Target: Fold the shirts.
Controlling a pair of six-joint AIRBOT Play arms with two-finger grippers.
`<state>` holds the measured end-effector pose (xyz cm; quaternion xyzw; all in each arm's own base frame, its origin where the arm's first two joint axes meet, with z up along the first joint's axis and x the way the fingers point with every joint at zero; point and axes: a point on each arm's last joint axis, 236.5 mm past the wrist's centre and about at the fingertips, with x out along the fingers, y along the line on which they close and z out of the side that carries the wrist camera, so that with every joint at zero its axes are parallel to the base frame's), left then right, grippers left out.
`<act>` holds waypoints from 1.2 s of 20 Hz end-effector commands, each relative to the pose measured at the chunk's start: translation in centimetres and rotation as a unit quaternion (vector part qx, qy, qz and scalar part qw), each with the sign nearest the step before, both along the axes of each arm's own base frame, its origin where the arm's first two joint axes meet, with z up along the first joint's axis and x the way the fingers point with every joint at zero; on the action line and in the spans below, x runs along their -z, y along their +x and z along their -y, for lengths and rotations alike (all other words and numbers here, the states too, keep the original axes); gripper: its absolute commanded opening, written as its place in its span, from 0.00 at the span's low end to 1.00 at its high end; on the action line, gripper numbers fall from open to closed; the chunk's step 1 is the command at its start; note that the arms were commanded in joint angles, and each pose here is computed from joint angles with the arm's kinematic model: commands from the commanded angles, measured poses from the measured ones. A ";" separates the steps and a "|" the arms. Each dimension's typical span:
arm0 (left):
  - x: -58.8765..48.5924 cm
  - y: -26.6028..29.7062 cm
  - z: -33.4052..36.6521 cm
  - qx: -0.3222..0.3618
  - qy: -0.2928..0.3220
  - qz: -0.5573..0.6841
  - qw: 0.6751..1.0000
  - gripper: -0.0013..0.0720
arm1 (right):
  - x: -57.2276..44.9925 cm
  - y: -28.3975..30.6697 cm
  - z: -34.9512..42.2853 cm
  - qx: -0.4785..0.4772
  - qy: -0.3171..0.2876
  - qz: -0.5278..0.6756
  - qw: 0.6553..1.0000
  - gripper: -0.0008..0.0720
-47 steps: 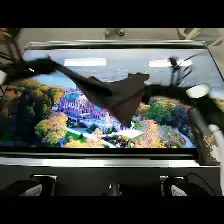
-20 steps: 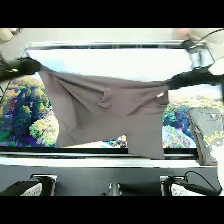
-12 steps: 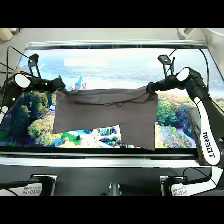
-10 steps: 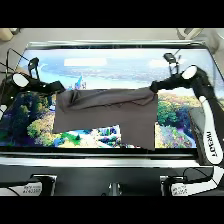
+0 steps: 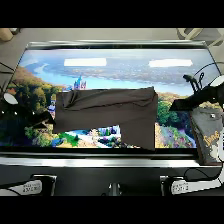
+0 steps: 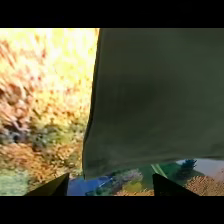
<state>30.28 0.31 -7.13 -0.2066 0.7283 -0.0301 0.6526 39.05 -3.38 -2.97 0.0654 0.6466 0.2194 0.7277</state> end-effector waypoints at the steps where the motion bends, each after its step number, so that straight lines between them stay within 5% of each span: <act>1: 2.2 -2.2 1.1 -0.010 -0.030 -0.015 0.999 0.84 | 1.5 -2.8 -0.5 -0.015 0.023 -0.042 0.999 0.68; 8: 3.4 -0.3 1.9 -0.034 -0.041 0.013 0.998 0.83 | 1.7 -2.4 -0.4 -0.010 0.020 -0.035 0.999 0.68; 10: 3.9 -0.2 2.2 -0.033 -0.040 0.010 0.999 0.59 | 2.0 -2.2 -0.7 -0.008 0.028 -0.030 0.999 0.71; 12: 4.2 0.1 2.5 -0.042 -0.036 0.008 0.998 0.52 | 2.4 -2.0 -1.6 -0.002 0.047 -0.021 0.999 0.78; 14: 4.3 0.5 2.7 -0.047 -0.031 0.015 0.998 0.07 | 3.5 -1.9 -1.9 0.009 0.045 -0.017 0.999 0.78; 21: 3.1 1.0 2.7 -0.033 -0.028 0.040 0.998 0.05 | 7.0 0.0 -7.7 -0.015 0.048 -0.001 0.999 0.75; 23: 2.4 1.2 2.6 -0.031 -0.026 0.052 0.998 0.05 | 8.0 -0.5 -10.1 -0.031 0.067 -0.021 0.997 0.71; 24: 1.9 1.4 2.6 -0.029 -0.024 0.061 0.997 0.05 | 8.4 -0.4 -10.8 -0.036 0.067 -0.020 0.997 0.61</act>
